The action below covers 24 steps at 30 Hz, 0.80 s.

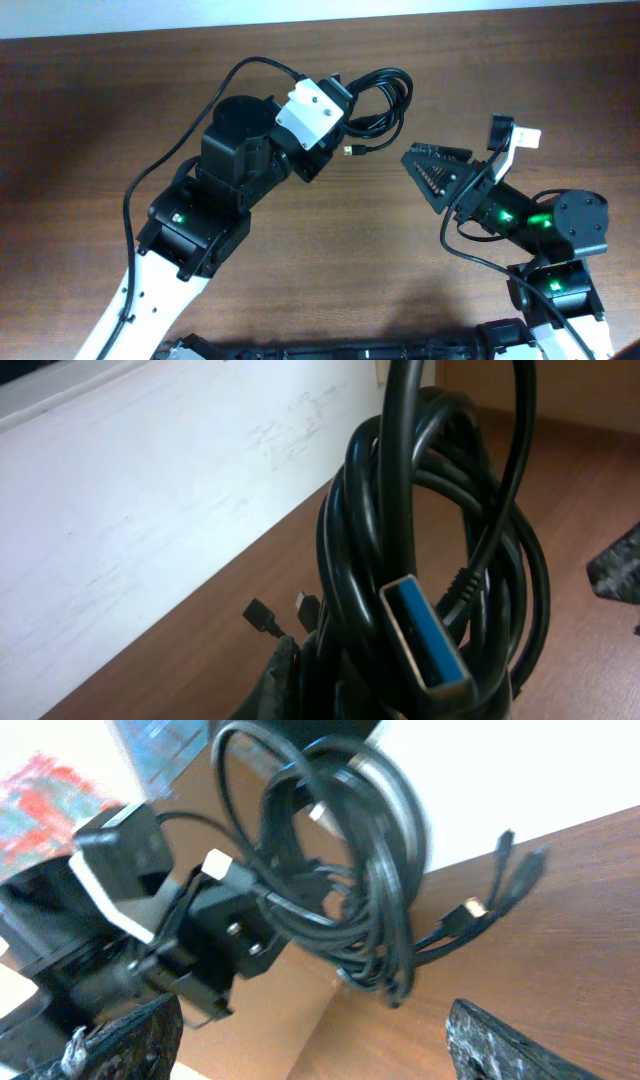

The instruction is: Untangle cables

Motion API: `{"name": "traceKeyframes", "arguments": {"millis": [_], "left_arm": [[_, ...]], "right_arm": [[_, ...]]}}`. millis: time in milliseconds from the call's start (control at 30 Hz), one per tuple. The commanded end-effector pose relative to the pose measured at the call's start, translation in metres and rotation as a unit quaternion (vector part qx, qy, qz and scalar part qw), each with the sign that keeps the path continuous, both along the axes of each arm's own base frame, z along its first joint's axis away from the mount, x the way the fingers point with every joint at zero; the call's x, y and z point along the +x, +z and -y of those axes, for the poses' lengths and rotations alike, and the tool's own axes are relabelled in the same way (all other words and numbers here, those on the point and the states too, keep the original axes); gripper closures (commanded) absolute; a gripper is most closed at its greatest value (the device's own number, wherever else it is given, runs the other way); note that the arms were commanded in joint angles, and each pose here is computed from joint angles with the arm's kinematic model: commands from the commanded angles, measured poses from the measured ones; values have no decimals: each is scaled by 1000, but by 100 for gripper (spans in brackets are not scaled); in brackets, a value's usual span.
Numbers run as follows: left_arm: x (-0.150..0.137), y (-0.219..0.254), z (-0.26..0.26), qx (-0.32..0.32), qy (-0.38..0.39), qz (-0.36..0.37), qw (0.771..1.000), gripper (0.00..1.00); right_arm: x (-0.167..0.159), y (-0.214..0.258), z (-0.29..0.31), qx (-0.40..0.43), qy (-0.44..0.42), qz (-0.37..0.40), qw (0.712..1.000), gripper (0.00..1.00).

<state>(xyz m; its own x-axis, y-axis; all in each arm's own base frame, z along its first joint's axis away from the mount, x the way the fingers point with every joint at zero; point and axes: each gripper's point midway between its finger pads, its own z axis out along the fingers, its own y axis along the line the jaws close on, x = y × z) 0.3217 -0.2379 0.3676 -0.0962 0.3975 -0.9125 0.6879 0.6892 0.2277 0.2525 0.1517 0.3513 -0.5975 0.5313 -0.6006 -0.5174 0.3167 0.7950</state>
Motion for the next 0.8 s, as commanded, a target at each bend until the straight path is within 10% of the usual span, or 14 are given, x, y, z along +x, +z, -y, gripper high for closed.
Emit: {"name": "traceKeyframes", "arguments": {"millis": [0, 767], "left_arm": [[-6, 25, -8, -19, 8, 26, 999, 100], [-53, 38, 19, -60, -131, 9, 990, 100]], "right_arm": [[12, 3, 12, -26, -53, 37, 998, 17], [-5, 3, 31, -103, 2, 130, 986, 18]]}}
